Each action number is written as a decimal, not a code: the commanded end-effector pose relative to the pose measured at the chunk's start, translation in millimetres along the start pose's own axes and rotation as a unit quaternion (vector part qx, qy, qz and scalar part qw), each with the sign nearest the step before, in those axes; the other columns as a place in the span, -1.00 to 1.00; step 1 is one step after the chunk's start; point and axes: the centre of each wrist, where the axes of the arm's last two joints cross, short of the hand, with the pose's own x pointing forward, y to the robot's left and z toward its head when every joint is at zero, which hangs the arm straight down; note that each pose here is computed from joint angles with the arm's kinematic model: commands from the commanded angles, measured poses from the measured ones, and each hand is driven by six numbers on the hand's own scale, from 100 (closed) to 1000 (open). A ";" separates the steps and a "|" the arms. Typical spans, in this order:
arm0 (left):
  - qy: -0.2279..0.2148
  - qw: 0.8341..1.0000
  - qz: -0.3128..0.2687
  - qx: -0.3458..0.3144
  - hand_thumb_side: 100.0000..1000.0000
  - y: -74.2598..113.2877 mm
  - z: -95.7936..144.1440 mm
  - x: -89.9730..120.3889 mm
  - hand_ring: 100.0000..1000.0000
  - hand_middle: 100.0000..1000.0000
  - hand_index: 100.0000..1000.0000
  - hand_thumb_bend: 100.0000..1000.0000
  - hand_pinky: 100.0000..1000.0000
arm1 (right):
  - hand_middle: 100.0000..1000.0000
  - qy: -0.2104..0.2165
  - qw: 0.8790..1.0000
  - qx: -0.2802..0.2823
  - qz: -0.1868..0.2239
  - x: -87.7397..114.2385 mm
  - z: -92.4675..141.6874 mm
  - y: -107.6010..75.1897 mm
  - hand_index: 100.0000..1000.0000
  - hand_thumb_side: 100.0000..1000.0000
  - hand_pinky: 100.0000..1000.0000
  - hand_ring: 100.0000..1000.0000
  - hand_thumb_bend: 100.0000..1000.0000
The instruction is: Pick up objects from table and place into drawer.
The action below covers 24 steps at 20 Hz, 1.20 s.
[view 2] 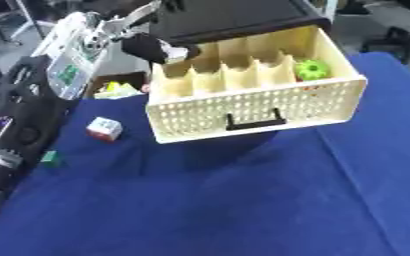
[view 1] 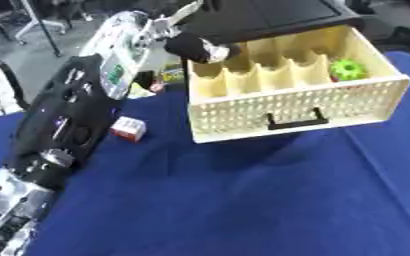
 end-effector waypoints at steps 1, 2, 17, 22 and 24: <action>0.011 0.999 0.000 0.051 0.09 23.2 3.6 -4.7 0.30 0.23 0.64 -0.64 -0.15 | -0.78 -0.007 1.000 -0.013 0.003 2.0 -3.2 -8.0 0.41 1.00 -0.55 -0.42 -0.44; 0.018 0.997 0.008 0.070 0.14 28.6 6.4 -6.1 0.22 0.17 0.60 -0.87 -0.23 | -0.78 -0.007 1.000 -0.012 0.005 1.2 -3.0 -8.5 0.42 1.00 -0.55 -0.42 -0.45; 0.106 0.945 0.115 0.286 0.29 50.0 91.1 -37.3 0.07 0.07 0.52 -1.00 -0.31 | -0.36 -0.048 0.996 0.063 0.050 -2.7 -6.0 -18.3 0.42 1.00 -0.20 -0.12 -0.60; 0.129 0.924 0.137 0.332 0.30 44.2 123.2 -40.4 0.07 0.07 0.50 -1.00 -0.29 | -0.30 -0.081 0.987 0.128 0.047 6.3 -7.5 -16.2 0.42 1.00 -0.23 -0.09 -0.65; 0.129 0.918 0.142 0.347 0.30 42.7 134.1 -37.9 0.07 0.07 0.49 -1.00 -0.29 | -0.27 -0.092 0.981 0.162 0.045 10.2 -6.2 -12.5 0.42 1.00 -0.23 -0.08 -0.68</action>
